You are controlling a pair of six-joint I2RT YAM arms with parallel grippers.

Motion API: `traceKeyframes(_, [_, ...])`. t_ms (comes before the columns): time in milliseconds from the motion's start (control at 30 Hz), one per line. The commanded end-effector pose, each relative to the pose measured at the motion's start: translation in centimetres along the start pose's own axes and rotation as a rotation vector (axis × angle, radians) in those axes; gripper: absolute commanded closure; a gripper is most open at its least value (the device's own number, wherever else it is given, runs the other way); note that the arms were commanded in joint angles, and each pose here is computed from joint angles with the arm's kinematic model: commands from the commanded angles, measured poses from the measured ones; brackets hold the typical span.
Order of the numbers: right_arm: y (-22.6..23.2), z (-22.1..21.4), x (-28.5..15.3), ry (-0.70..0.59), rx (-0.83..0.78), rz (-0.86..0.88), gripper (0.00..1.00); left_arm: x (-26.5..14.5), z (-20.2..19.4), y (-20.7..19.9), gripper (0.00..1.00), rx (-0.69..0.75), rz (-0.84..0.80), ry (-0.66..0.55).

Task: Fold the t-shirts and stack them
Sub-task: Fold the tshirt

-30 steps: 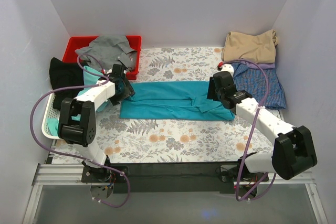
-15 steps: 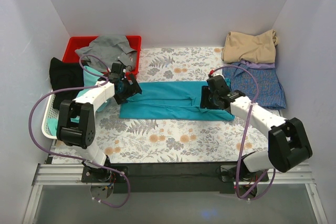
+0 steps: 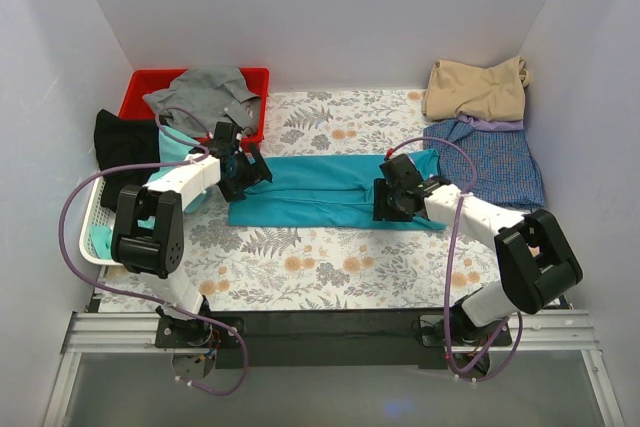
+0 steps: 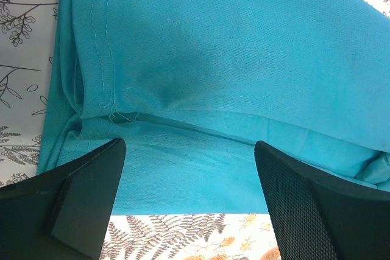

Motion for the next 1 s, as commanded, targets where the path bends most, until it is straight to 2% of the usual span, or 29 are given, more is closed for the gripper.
traceKeyframes(0, [-0.5, 0.3, 0.9, -0.017, -0.008, -0.043, 0.44, -0.2, 0.4, -0.2, 0.14, 0.012, -0.01, -0.011])
traceKeyframes(233, [-0.4, 3.2, 1.7, -0.097, -0.055, -0.067, 0.43, 0.0, 0.8, 0.1, 0.14, 0.016, 0.017, -0.028])
traceKeyframes(733, [0.6, 8.8, 3.2, -0.168, -0.133, -0.103, 0.43, 0.9, 0.7, 0.6, 0.14, 0.02, 0.049, -0.016])
traceKeyframes(900, [0.0, 9.1, 2.5, -0.161, -0.134, -0.139, 0.42, 0.9, 0.8, 0.8, 0.14, 0.026, 0.066, -0.018])
traceKeyframes(967, [-1.4, 7.7, 3.4, -0.118, -0.135, -0.201, 0.42, 0.9, 0.7, 0.9, 0.14, 0.031, 0.07, -0.013])
Point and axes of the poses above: each gripper's point midway between its finger pads, its own x axis out along the fingers, its own y axis along the line the jaws close on, z = x × y, the point moved 2 cm from there along -x, back along the fingers, and after that the axes turned 10 degrees about -x, right-handed, at the moved point
